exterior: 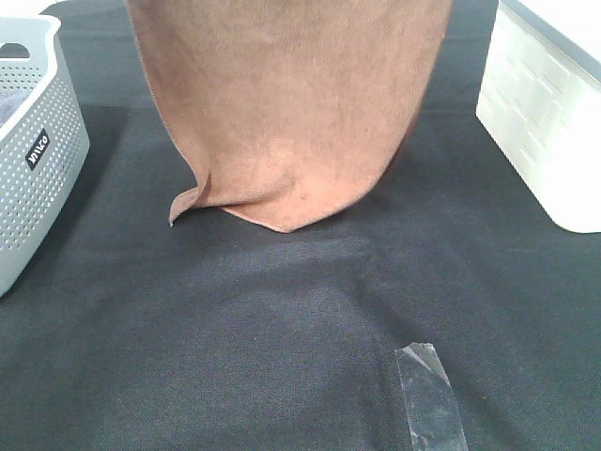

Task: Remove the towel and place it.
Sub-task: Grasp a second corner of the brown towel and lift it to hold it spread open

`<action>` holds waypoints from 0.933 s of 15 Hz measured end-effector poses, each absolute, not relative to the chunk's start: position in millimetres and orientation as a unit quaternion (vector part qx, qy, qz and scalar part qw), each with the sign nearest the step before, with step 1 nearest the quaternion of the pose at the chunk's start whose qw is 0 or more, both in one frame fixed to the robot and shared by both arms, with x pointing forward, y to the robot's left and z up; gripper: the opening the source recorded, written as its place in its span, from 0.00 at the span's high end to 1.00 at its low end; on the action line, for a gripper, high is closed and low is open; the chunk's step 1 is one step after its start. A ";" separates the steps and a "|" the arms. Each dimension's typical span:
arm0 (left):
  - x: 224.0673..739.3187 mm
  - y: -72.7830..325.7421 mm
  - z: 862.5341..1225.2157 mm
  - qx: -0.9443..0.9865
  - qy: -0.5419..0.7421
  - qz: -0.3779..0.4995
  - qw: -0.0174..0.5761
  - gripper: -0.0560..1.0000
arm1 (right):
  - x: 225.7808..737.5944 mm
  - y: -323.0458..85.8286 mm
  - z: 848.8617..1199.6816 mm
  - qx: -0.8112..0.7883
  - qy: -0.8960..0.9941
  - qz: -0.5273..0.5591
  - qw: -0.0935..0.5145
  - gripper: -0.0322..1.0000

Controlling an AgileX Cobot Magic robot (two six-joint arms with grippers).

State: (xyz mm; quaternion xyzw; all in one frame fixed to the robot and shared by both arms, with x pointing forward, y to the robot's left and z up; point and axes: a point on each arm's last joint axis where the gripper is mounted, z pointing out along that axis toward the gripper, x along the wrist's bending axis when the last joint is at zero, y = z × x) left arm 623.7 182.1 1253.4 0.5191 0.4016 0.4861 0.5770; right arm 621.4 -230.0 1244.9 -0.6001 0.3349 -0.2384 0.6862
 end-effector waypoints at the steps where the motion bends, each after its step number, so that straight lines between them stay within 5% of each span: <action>1: 624.1 182.0 1254.8 0.521 0.397 0.491 0.575 0.95 | 624.2 -232.2 1245.5 -0.592 0.341 -0.253 0.685 0.97; 10: 692.5 161.1 1257.1 0.496 0.342 0.512 0.613 0.95 | 688.7 -249.2 1250.8 -0.527 0.353 -0.384 0.671 0.97; 14: 713.4 192.1 1270.4 0.452 0.296 0.512 0.667 0.95 | 717.3 -238.0 1266.4 -0.499 0.291 -0.413 0.704 0.97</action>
